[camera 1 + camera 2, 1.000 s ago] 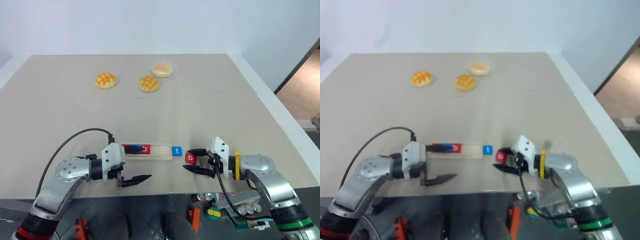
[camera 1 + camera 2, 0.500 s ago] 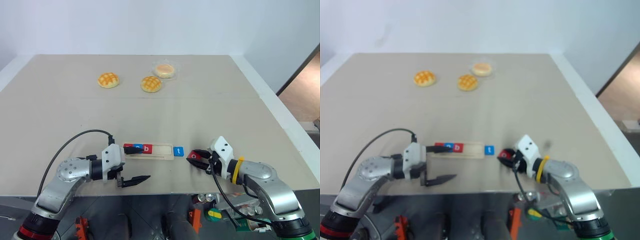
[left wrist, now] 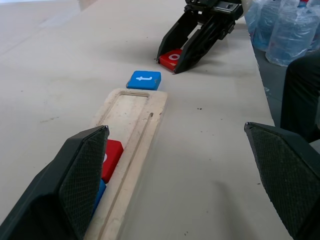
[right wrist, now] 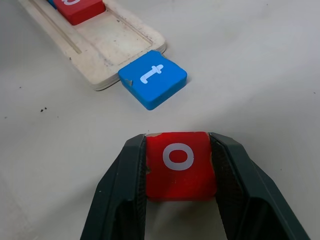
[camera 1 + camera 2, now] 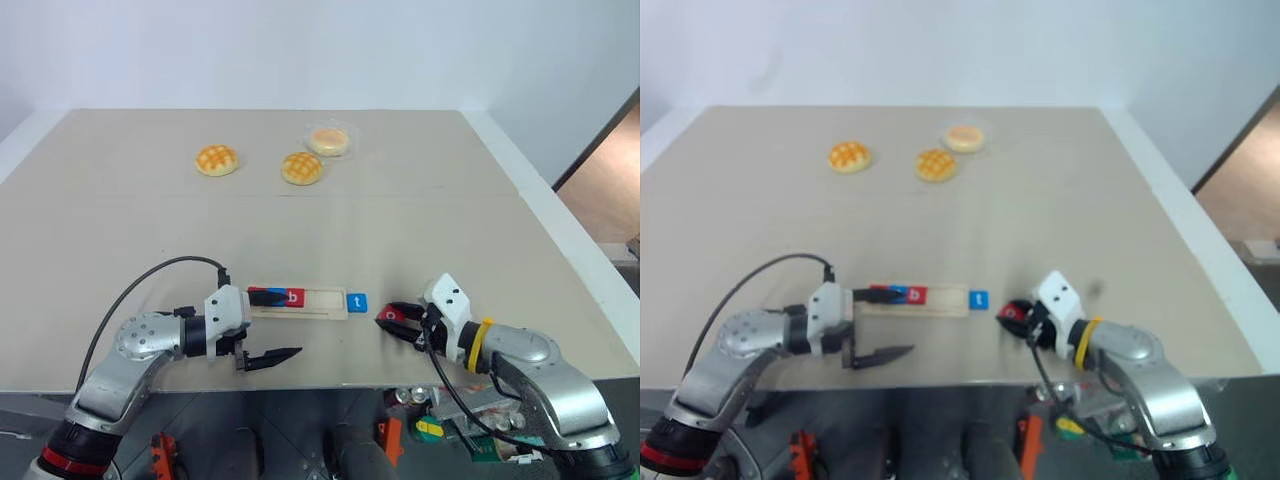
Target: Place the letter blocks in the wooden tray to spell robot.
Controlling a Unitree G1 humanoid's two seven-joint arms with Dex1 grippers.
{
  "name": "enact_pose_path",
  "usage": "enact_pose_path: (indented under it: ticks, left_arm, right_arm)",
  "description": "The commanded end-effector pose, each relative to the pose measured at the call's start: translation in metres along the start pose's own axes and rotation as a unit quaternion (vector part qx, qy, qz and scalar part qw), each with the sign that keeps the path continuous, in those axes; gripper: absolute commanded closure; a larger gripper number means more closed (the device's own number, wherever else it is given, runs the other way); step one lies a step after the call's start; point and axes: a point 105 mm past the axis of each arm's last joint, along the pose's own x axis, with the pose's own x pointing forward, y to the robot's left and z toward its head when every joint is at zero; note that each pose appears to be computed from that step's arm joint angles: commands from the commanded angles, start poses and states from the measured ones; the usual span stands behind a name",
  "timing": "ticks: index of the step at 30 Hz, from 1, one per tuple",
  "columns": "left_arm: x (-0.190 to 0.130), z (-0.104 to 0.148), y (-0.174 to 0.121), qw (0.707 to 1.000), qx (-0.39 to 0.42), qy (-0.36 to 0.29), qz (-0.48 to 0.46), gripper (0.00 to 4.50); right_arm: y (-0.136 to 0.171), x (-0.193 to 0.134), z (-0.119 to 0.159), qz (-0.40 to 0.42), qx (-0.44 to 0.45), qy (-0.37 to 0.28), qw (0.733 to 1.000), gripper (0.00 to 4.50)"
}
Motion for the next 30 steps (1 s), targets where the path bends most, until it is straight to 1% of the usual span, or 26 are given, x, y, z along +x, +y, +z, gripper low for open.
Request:
enact_pose_path:
  ticks: [1, 6, 8, 10, 14, 18, 30]
  left_arm:
    - [-0.004, 0.007, 0.008, 1.0, 0.015, -0.009, 0.019, 0.0]
    - [-0.008, 0.006, 0.016, 0.998, 0.004, -0.014, 0.056, 0.0]
    - [-0.011, 0.005, 0.021, 0.997, -0.005, -0.016, 0.081, 0.0]
    - [-0.015, 0.003, 0.025, 0.995, -0.012, -0.015, 0.103, 0.0]
    - [-0.019, 0.002, 0.025, 0.992, -0.019, -0.013, 0.121, 0.0]
    - [-0.021, 0.001, 0.023, 0.991, -0.02, -0.012, 0.13, 0.0]
    - [-0.021, 0.004, 0.019, 0.989, -0.014, -0.009, 0.144, 0.0]
  right_arm:
    - [-0.011, -0.003, 0.035, 0.008, -0.042, -0.039, 0.998, 3.26]
    - [-0.009, 0.017, 0.075, 0.062, -0.084, -0.065, 0.992, 3.26]
    - [0.002, 0.032, 0.085, 0.103, -0.097, -0.072, 0.987, 3.26]
    - [0.015, 0.048, 0.09, 0.149, -0.121, -0.068, 0.979, 3.26]
    - [0.027, 0.069, 0.083, 0.199, -0.155, -0.045, 0.967, 3.26]
    - [0.03, 0.081, 0.077, 0.223, -0.166, -0.029, 0.96, 3.26]
    - [0.033, 0.095, 0.065, 0.236, -0.16, -0.02, 0.958, 3.26]
